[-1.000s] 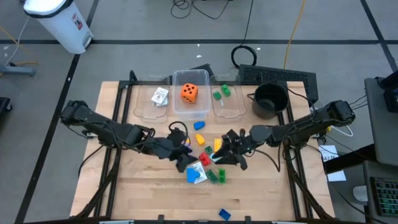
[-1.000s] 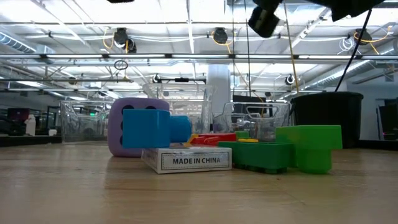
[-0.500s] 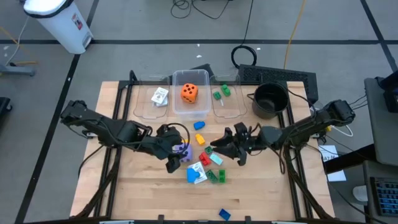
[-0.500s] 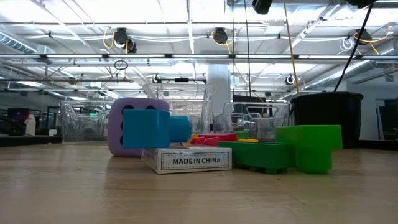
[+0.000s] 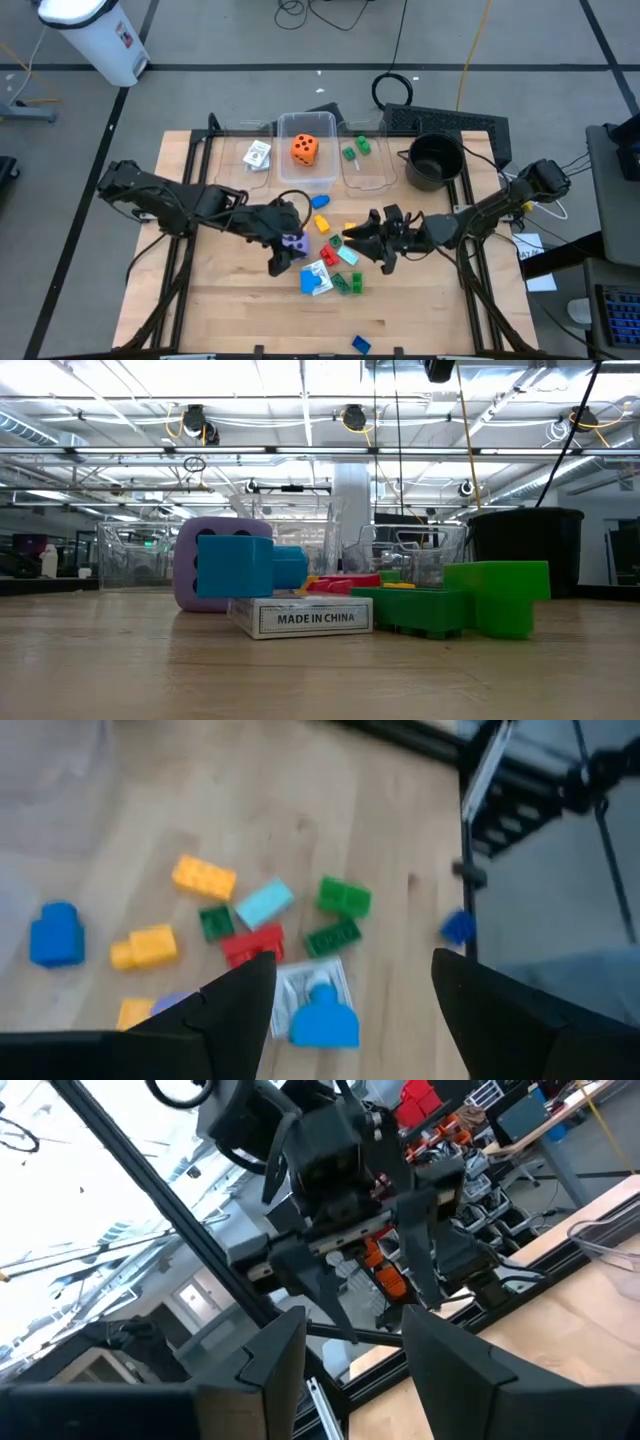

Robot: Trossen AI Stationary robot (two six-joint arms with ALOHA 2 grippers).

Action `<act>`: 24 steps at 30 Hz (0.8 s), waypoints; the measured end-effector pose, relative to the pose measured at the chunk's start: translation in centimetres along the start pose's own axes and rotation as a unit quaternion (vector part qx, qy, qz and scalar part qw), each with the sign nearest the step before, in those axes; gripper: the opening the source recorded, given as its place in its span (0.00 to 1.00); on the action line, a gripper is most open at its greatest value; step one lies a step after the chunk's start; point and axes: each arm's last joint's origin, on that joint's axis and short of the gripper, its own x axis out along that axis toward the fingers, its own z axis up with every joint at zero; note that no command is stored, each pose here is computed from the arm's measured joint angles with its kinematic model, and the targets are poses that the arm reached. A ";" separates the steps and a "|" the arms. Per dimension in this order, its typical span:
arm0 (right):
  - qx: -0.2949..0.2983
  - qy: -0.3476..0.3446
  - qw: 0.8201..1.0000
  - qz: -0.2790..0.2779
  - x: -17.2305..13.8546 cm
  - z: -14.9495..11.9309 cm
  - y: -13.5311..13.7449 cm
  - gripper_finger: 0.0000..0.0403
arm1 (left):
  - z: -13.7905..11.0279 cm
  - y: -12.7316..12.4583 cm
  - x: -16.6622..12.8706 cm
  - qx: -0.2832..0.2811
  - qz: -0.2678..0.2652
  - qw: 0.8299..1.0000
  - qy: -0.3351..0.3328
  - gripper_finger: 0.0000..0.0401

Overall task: Pick & Place Toys
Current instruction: Put the purple dice into the transparent container

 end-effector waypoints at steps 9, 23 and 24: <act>-0.010 0.010 1.000 -0.008 0.0 -0.2 -0.2 0.40 | -0.2 1.4 0.1 0.008 0.022 0.999 0.037 0.94; -0.018 0.023 0.999 -0.017 0.0 -0.5 -0.4 0.40 | -1.0 3.0 3.7 0.065 0.066 0.988 0.123 0.99; -0.018 0.024 0.999 -0.018 0.0 -0.5 -0.4 0.40 | -1.2 3.1 4.4 0.071 0.070 0.986 0.133 0.98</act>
